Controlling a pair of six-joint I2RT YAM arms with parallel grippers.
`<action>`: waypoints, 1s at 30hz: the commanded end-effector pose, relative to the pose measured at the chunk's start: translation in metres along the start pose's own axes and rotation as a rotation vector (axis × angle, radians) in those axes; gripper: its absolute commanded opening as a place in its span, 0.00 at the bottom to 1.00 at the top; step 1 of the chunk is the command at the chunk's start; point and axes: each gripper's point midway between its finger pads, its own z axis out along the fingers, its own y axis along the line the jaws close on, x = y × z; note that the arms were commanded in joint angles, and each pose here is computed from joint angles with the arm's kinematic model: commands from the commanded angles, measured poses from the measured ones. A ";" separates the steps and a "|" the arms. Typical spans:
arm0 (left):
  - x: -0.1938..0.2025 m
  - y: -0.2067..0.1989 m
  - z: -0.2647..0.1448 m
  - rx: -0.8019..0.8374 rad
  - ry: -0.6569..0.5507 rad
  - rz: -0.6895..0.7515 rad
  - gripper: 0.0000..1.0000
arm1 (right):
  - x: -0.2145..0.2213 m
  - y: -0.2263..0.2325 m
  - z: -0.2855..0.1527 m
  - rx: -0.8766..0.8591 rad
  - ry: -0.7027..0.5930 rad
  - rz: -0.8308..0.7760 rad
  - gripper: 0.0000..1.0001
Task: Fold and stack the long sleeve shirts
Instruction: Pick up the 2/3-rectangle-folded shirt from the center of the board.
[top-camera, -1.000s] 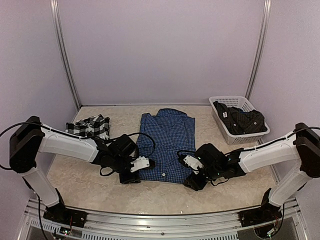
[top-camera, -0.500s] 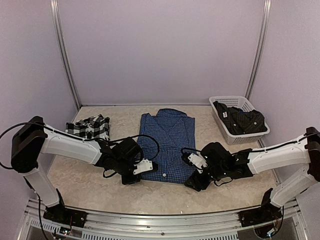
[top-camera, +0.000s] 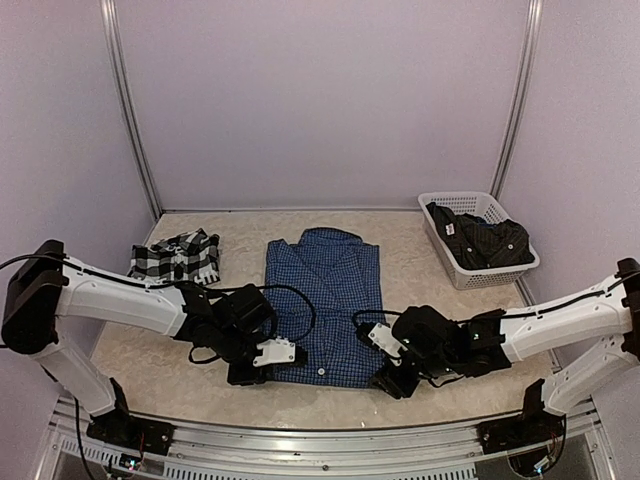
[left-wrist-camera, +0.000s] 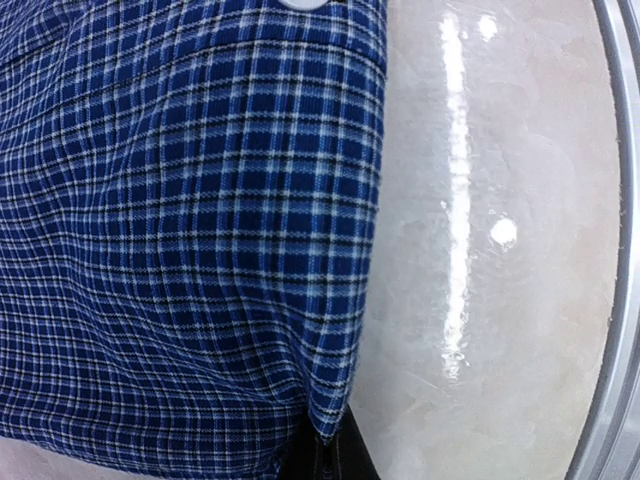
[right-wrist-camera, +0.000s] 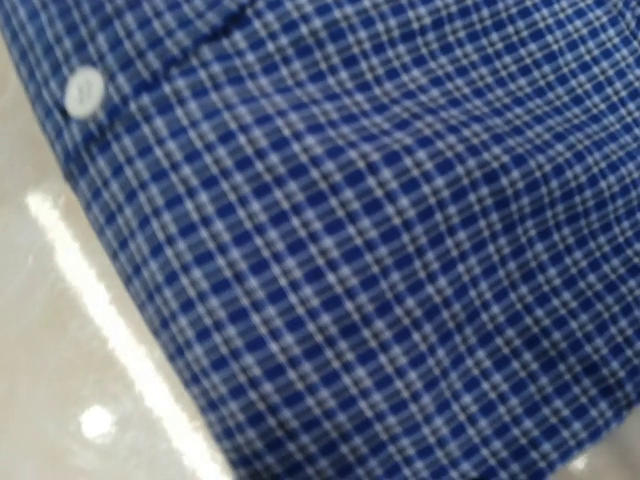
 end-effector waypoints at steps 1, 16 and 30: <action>0.004 -0.017 -0.011 0.040 -0.019 0.042 0.00 | 0.003 0.009 -0.002 0.039 0.027 -0.064 0.58; 0.003 -0.017 -0.007 0.054 -0.010 0.036 0.00 | 0.016 0.020 0.020 0.083 0.119 -0.190 0.50; 0.002 -0.024 -0.016 0.070 -0.052 0.045 0.00 | 0.039 0.027 0.032 0.035 0.220 -0.184 0.17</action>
